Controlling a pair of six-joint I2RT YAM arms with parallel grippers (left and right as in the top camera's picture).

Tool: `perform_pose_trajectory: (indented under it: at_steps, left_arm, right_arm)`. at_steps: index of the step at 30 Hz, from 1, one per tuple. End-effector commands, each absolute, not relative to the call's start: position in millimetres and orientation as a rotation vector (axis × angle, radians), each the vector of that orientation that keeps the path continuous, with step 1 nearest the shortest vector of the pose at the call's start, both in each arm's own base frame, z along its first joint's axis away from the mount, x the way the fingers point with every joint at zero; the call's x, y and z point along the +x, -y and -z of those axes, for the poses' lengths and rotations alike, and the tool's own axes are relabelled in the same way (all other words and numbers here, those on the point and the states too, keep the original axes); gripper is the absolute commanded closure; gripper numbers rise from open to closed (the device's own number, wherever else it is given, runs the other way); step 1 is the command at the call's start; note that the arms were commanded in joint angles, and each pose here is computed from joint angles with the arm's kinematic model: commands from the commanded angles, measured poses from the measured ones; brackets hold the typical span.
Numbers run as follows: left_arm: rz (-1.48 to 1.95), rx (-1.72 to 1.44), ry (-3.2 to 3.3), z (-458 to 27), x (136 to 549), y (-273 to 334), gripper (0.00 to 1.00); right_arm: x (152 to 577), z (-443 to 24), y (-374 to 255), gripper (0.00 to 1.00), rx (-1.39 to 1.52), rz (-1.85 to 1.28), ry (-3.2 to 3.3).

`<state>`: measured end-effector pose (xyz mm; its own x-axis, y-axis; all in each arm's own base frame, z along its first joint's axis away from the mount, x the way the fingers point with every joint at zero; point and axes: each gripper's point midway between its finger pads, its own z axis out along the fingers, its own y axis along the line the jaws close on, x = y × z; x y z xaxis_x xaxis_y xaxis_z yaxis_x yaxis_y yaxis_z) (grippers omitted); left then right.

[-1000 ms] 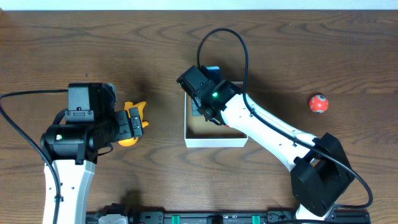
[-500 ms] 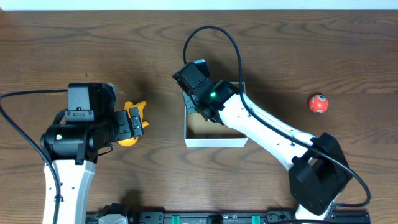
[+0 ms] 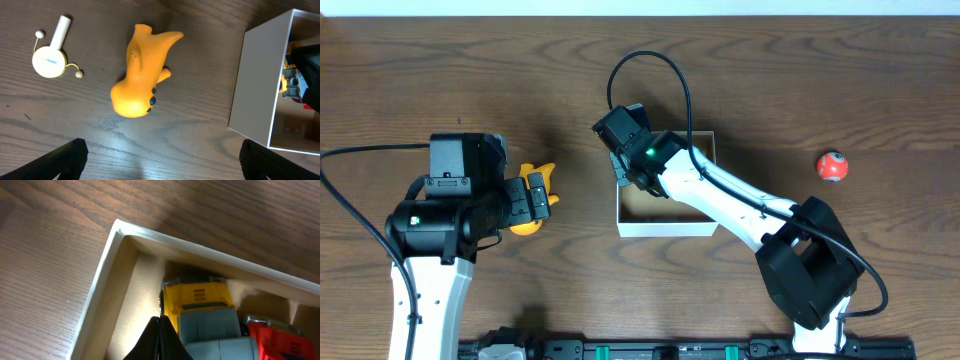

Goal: Pack container

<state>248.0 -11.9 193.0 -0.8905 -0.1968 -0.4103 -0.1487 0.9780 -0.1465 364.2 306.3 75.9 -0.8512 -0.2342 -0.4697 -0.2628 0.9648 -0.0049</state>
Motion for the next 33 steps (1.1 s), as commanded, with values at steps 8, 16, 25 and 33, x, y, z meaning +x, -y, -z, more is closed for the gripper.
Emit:
perform_pose_trajectory:
  at_steps: [8, 16, 25, 33]
  left_arm:
    - [0.153, -0.261, -2.68, -197, 250, 10, 0.02]
    - [0.153, -0.261, -2.68, -197, 250, 10, 0.02]
    - [0.153, -0.261, -2.68, -197, 250, 10, 0.02]
    - [0.153, -0.261, -2.68, -197, 250, 10, 0.02]
  right_arm:
    - [376, -73, -283, 0.99, -0.241, -0.021, -2.652]
    - [377, -72, -266, 0.99, -0.113, 0.049, -2.662]
    - [382, -75, -278, 0.99, -0.198, 0.0, -2.635]
    - [365, -70, -304, 0.99, -0.469, -0.168, -2.682]
